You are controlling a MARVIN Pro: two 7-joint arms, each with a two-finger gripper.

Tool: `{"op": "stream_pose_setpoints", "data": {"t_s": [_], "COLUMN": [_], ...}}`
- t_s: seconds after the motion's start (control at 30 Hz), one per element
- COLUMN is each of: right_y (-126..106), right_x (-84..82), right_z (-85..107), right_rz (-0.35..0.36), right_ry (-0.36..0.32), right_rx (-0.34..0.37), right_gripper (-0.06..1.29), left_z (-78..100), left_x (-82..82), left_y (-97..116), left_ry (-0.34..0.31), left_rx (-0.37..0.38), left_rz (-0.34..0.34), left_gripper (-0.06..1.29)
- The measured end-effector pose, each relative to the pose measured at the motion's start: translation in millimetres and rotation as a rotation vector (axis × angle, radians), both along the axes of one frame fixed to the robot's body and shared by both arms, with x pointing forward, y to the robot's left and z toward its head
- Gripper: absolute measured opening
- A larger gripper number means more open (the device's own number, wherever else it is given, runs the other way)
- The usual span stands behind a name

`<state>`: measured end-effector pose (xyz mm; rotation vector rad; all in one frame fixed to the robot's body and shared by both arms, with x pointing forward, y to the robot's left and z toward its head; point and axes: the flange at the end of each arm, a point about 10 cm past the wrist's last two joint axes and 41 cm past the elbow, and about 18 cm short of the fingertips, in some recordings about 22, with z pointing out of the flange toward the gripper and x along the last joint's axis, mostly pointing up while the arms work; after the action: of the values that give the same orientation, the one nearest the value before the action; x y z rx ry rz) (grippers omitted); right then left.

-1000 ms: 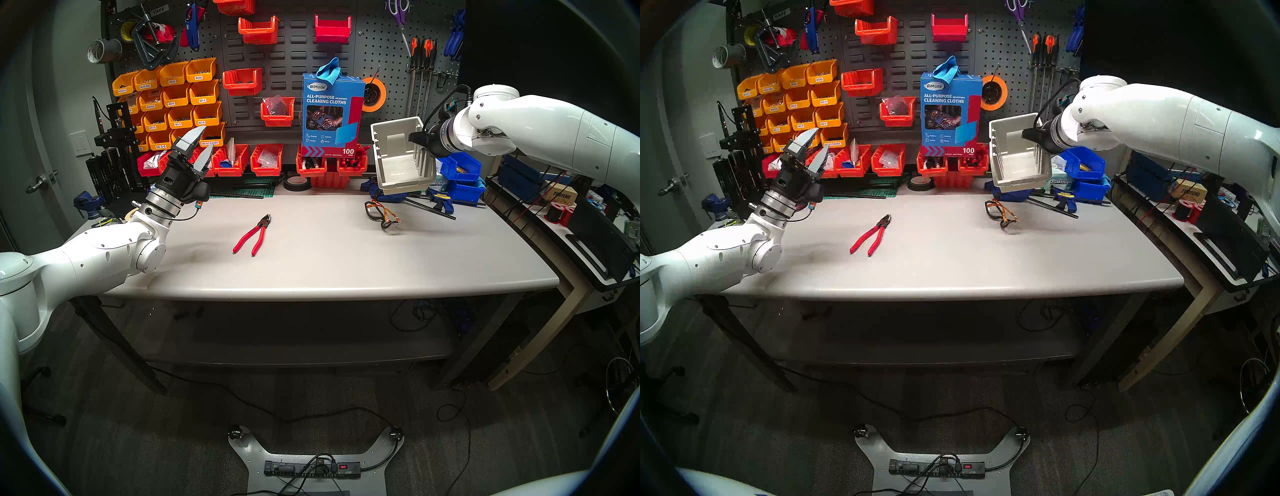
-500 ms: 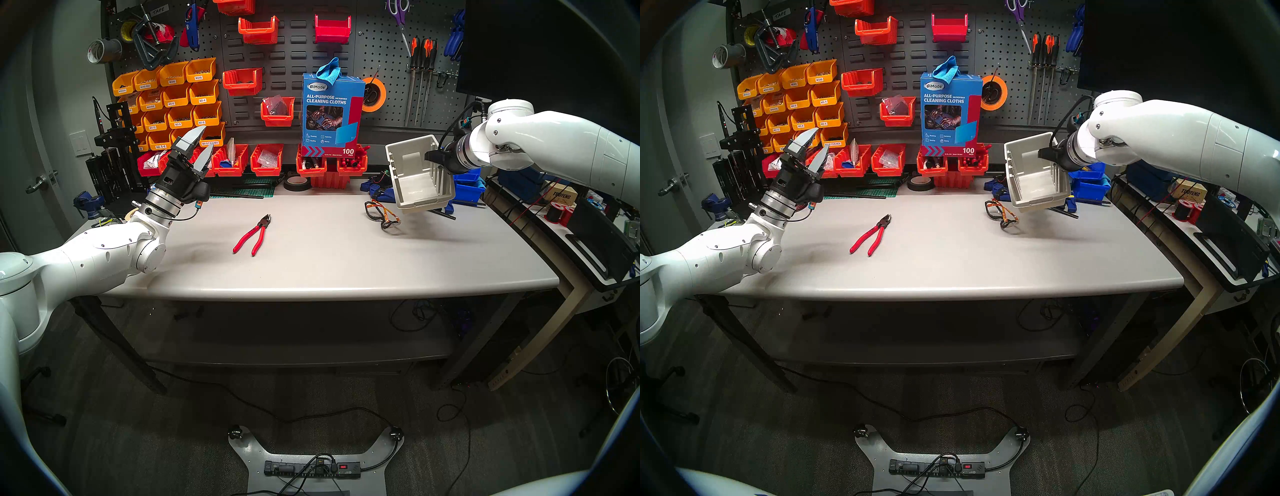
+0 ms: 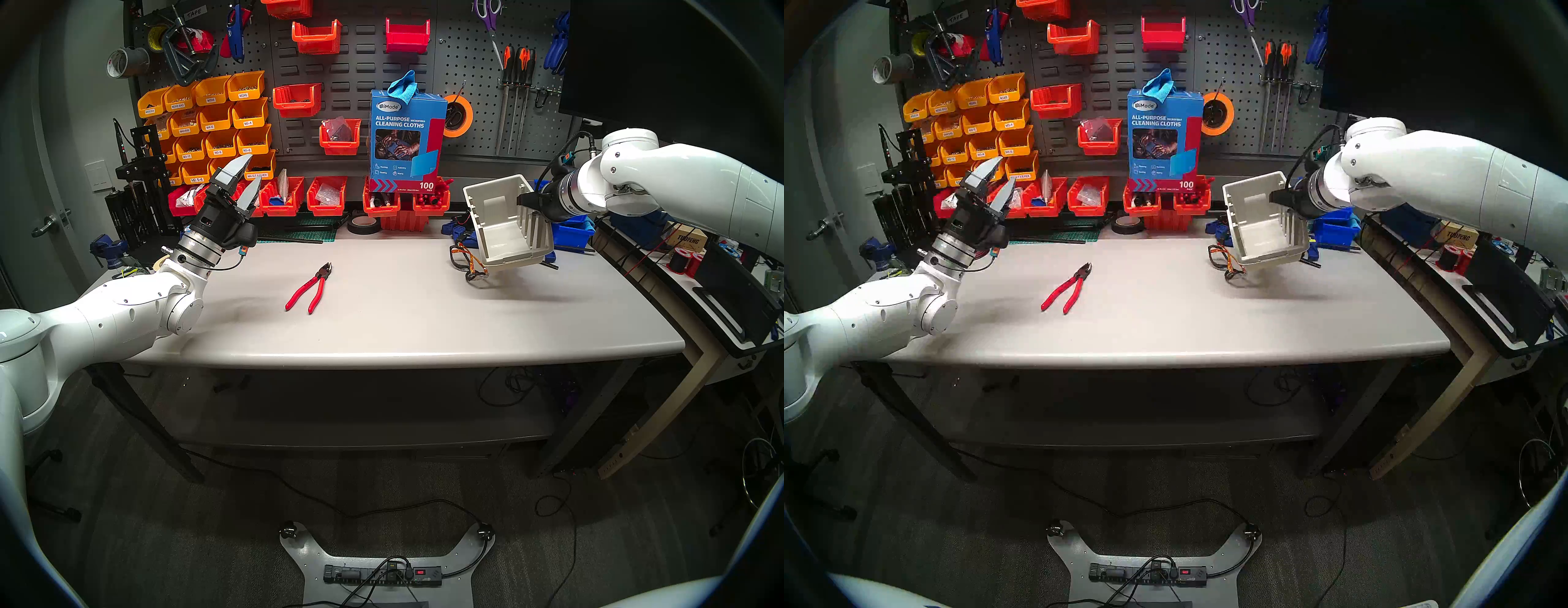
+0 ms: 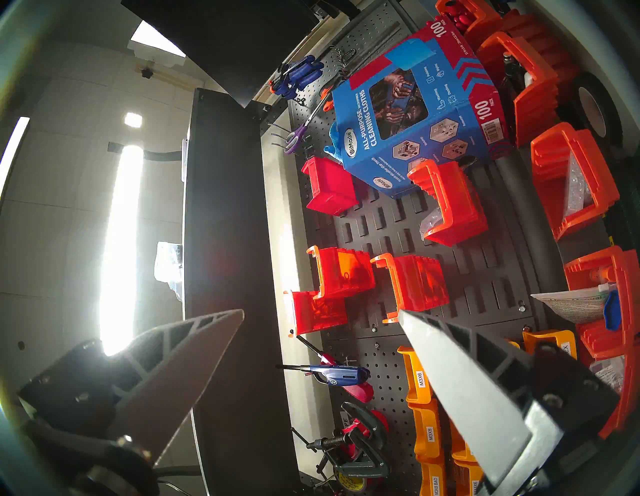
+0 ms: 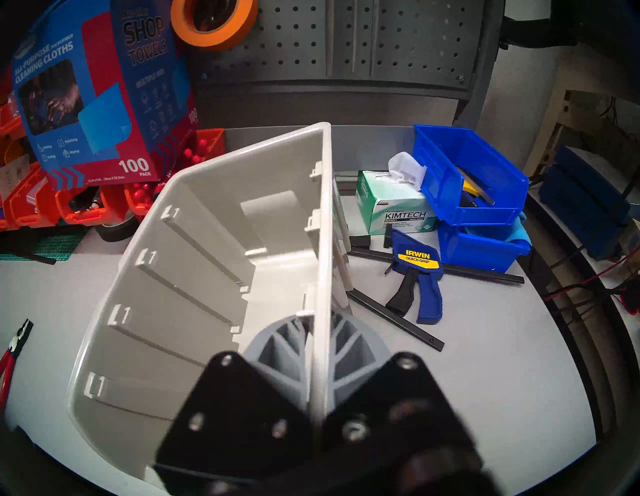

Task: Take out tools from the storage box

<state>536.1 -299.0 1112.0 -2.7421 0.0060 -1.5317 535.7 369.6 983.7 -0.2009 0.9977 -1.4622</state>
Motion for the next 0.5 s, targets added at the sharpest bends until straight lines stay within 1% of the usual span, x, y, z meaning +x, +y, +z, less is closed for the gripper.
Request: {"op": "stream_pose_setpoints", "data": {"t_s": [0.27, 0.5], "right_y": [1.2, -2.8], "right_x": [6.2, 6.3], "right_z": [-2.5, -4.7], "right_rz": [0.013, 0.005], "right_ry": [-0.001, 0.002], "right_rx": [0.009, 0.012], "right_gripper": [0.0, 0.0], "left_z": [0.0, 0.0], "left_x": [0.0, 0.0], "left_y": [0.0, 0.0], "left_ry": [0.0, 0.0], "left_rx": [0.0, 0.0], "left_rz": [0.0, 0.0], "left_gripper": [1.21, 1.21]}}
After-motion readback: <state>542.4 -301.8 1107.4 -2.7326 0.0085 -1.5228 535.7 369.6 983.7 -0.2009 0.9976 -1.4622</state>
